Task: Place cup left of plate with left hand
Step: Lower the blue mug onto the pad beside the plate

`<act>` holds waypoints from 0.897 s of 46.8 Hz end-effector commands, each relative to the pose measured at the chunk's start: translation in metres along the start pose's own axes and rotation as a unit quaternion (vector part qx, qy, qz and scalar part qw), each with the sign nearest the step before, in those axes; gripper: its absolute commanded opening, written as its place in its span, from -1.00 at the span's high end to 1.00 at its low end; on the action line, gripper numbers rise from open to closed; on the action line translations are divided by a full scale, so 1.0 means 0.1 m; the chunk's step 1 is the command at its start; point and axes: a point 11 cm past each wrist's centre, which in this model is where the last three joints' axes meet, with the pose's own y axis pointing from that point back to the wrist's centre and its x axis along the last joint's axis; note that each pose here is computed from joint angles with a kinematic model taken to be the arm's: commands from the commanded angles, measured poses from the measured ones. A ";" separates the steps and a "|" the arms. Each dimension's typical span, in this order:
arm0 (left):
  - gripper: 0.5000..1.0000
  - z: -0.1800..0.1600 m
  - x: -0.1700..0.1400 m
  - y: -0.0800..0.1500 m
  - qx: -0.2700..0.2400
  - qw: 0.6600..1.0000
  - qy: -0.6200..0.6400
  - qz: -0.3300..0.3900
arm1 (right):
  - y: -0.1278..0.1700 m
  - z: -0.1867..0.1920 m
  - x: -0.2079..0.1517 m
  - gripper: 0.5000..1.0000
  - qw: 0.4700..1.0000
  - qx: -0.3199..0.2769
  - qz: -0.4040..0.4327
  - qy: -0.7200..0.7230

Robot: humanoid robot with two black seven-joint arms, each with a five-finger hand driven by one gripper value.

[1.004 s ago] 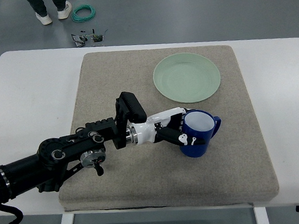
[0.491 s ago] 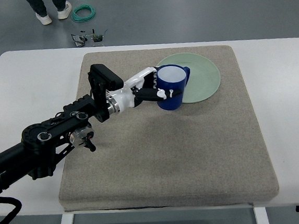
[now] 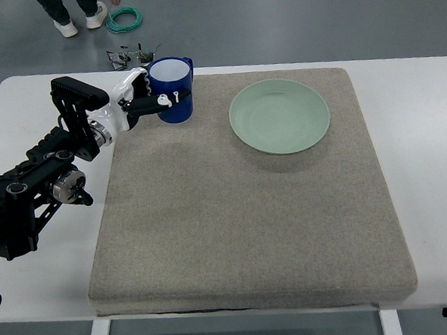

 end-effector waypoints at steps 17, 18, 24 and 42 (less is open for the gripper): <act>0.43 -0.21 0.10 0.13 0.003 1.000 -0.007 0.021 | 0.00 0.00 0.00 -0.73 1.000 0.000 0.000 0.000; 0.43 -0.21 0.11 0.13 0.000 1.000 -0.008 0.022 | 0.00 0.00 0.00 -0.73 1.000 0.000 0.000 0.000; 0.38 -0.27 0.13 0.17 -0.004 1.000 -0.010 0.029 | 0.00 0.00 0.00 -0.73 1.000 0.000 0.000 0.000; 0.22 -0.40 0.17 0.27 0.002 0.999 -0.010 0.043 | 0.00 0.00 0.00 -0.73 1.000 0.000 0.000 0.000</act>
